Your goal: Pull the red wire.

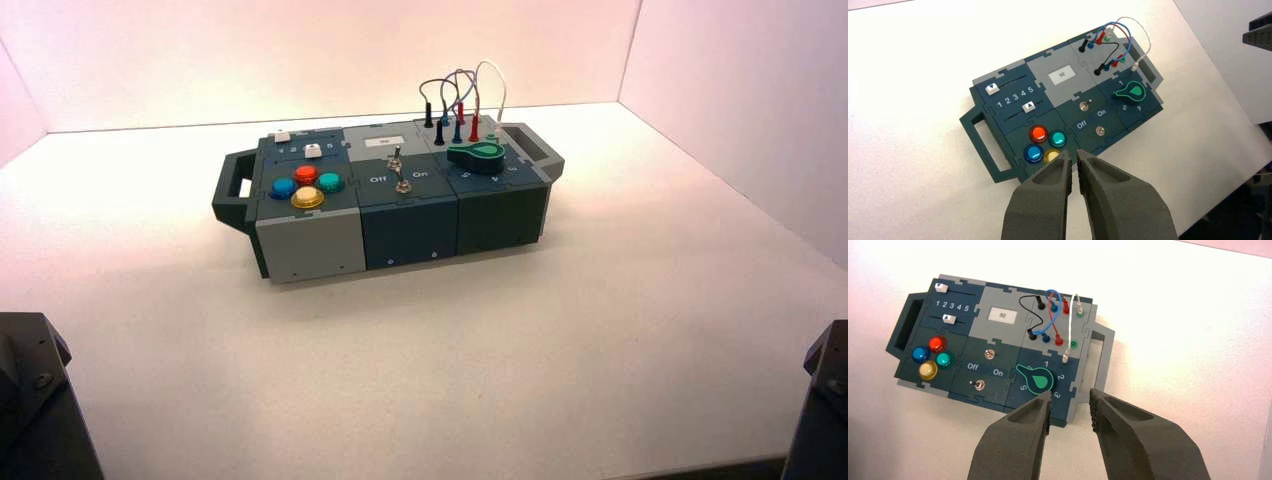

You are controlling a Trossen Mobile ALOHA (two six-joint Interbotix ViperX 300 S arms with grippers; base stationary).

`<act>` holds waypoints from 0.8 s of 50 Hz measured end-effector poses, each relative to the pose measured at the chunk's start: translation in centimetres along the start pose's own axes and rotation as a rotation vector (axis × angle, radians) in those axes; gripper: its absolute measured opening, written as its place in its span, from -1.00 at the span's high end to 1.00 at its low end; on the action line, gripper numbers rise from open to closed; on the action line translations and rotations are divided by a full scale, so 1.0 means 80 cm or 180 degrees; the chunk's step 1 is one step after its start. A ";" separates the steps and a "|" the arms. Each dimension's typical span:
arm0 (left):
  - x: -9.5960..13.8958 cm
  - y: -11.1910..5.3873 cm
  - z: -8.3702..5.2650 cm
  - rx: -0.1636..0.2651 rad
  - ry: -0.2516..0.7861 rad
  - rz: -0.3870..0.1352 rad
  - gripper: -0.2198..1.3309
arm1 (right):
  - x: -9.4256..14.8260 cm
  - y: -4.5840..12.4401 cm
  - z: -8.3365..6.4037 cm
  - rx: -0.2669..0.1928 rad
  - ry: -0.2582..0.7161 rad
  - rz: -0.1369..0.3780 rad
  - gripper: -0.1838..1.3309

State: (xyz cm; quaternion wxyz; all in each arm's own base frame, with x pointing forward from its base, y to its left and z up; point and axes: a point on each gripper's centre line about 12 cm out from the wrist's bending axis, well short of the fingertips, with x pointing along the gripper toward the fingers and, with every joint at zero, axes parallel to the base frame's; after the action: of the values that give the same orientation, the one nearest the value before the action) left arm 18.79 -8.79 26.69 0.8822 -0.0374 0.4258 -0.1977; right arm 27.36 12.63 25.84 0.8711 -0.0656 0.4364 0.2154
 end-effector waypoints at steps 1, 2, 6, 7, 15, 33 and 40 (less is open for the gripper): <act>0.000 0.000 0.000 -0.0004 0.0000 -0.0001 0.58 | -0.001 0.000 0.000 0.0000 -0.0005 0.0000 -0.37; 0.000 0.000 0.000 -0.0004 -0.0005 -0.0001 0.58 | -0.001 0.000 0.000 0.0000 -0.0005 0.0000 -0.37; 0.000 0.000 0.000 -0.0009 -0.0005 -0.0001 0.58 | 0.000 0.000 -0.001 0.0000 0.0000 0.0000 -0.37; 0.000 0.000 0.000 -0.0014 0.0000 -0.0001 0.57 | -0.001 0.000 0.000 0.0000 -0.0005 0.0000 -0.37; 0.000 0.000 0.000 -0.0021 0.0000 -0.0008 0.58 | 0.000 0.000 -0.001 -0.0004 0.0000 -0.0003 -0.37; 0.001 0.000 -0.001 -0.0036 0.0014 -0.0011 0.57 | 0.007 0.020 -0.002 -0.0132 0.0086 0.0106 -0.37; 0.002 0.000 -0.003 -0.0056 0.0028 -0.0026 0.57 | 0.020 0.031 0.002 -0.0180 0.0203 0.0176 -0.37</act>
State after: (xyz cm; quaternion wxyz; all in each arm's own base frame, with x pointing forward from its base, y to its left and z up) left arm 18.69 -8.88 26.40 0.8791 -0.0460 0.4312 -0.1977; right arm 27.25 15.44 24.85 0.8483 -0.0850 0.4594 0.2494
